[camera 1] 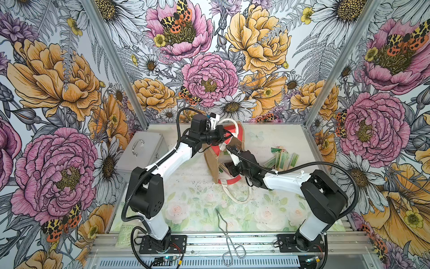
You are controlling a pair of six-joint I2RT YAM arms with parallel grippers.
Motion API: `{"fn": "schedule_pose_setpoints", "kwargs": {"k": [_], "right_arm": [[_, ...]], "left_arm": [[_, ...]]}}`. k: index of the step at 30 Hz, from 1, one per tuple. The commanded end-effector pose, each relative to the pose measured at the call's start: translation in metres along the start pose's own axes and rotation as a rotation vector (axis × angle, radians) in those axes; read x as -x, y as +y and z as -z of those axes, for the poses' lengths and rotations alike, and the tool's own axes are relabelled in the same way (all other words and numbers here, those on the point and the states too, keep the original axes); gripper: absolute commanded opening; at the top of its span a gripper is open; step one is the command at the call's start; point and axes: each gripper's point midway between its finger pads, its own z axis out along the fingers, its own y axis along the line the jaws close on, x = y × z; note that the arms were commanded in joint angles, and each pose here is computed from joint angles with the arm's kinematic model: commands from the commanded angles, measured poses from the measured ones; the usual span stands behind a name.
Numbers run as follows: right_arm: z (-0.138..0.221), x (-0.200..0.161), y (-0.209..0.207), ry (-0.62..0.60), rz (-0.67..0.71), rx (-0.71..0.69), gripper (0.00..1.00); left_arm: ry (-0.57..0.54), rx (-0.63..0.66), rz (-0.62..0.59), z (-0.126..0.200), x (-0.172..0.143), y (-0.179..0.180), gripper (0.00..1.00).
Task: Take out the folding fans from the tote bags
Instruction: Pick up the folding fan from the canvas bag.
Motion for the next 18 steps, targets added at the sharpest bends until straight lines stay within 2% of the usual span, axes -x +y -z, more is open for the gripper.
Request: {"fn": "schedule_pose_setpoints", "kwargs": {"k": [1, 5, 11, 15, 18], "right_arm": [[-0.01, 0.001, 0.01, 0.0, -0.006, 0.064, 0.56], [-0.017, -0.004, 0.006, -0.017, -0.026, 0.007, 0.61], [-0.014, -0.008, 0.0, -0.055, -0.024, -0.04, 0.62], [-0.012, -0.01, 0.006, -0.081, 0.046, -0.082, 0.62], [-0.011, -0.015, 0.013, -0.084, 0.122, -0.141, 0.61]], "left_arm": [[0.06, -0.021, -0.01, -0.002, -0.014, 0.001, 0.0], [0.07, -0.075, -0.012, 0.003, -0.015, -0.016, 0.0], [0.097, -0.142, -0.022, 0.012, -0.019, -0.039, 0.0], [0.106, -0.242, 0.011, 0.014, -0.018, -0.055, 0.0], [0.105, -0.255, 0.018, 0.014, -0.016, -0.057, 0.0]]}}
